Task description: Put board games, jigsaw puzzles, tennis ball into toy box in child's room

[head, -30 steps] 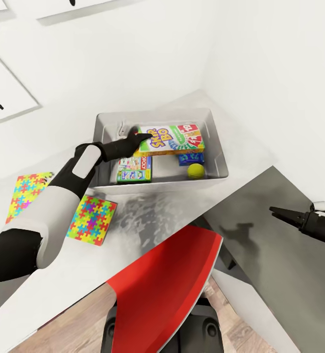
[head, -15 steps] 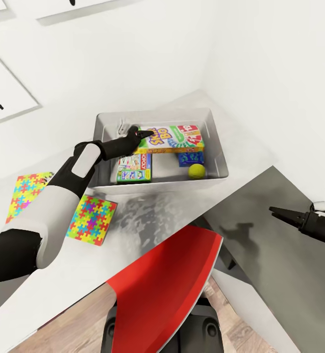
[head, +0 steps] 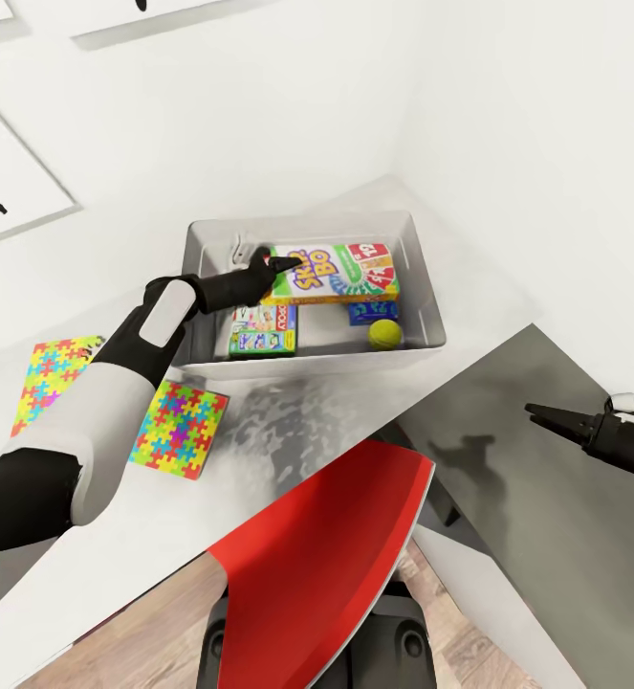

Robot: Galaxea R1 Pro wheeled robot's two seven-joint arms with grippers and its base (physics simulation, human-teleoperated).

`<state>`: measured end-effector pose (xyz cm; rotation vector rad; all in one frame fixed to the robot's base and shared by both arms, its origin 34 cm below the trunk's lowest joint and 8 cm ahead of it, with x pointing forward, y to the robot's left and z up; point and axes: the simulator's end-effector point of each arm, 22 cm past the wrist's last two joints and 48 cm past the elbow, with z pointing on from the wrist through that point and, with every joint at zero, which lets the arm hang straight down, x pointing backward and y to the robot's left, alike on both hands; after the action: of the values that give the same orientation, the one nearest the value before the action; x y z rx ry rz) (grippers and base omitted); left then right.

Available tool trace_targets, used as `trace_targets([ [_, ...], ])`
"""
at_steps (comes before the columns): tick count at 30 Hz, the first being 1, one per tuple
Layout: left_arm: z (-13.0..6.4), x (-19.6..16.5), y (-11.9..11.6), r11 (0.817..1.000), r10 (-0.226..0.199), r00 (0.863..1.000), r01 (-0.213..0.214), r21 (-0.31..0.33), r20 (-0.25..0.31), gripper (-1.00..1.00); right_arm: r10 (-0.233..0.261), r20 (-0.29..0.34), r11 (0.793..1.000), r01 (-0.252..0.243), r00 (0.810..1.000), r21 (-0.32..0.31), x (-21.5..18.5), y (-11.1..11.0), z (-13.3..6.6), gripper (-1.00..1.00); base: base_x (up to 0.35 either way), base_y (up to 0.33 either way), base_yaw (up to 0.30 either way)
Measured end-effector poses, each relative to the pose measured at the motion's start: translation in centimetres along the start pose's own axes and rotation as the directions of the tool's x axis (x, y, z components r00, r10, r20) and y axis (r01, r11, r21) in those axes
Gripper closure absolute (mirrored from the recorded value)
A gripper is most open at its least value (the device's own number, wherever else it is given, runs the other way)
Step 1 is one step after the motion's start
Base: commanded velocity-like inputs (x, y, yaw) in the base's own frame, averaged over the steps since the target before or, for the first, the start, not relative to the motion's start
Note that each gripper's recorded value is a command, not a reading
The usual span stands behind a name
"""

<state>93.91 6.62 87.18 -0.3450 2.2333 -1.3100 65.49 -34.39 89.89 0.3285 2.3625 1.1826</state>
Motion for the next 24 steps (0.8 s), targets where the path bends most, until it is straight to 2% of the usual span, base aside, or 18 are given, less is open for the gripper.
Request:
trace_targets([
  [6, -0.2, 1.0, -0.3, 1.0, -0.027, 0.998, 0.028, 0.013, -0.052, -1.0, 0.001, -0.001, 1.0, -0.001, 1.0, -0.001, 0.0, 0.0, 0.1, -1.0, 0.0, 0.0, 0.0],
  [12, -0.8, 1.2, -0.6, 0.997, -0.067, 0.995, 0.07, 0.036, -0.07, -1.0, 0.001, -0.001, 1.0, -0.001, 1.0, -0.001, 0.1, 0.0, 0.1, -1.0, 0.0, 0.0, 0.0],
  [15, -1.1, 1.3, -1.5, 0.991, -0.106, 0.99, 0.113, 0.072, -0.088, -1.0, 0.002, -0.002, 1.0, -0.002, 1.0, -0.001, 0.1, 0.0, 0.1, -1.0, 0.0, 0.0, 0.0],
  [19, -1.5, 2.1, -2.3, 0.981, -0.148, 0.979, 0.163, 0.102, -0.139, -1.0, 0.002, -0.002, 1.0, -0.002, 1.0, -0.001, 0.1, 0.0, 0.1, -1.0, 0.0, 0.0, 0.0],
  [24, -1.8, 2.7, -2.7, 0.976, -0.167, 0.97, 0.189, 0.112, -0.176, -1.0, 0.002, -0.001, 1.0, -0.002, 1.0, -0.001, 0.1, 0.0, 0.1, -1.0, 0.0, 0.0, 0.0],
])
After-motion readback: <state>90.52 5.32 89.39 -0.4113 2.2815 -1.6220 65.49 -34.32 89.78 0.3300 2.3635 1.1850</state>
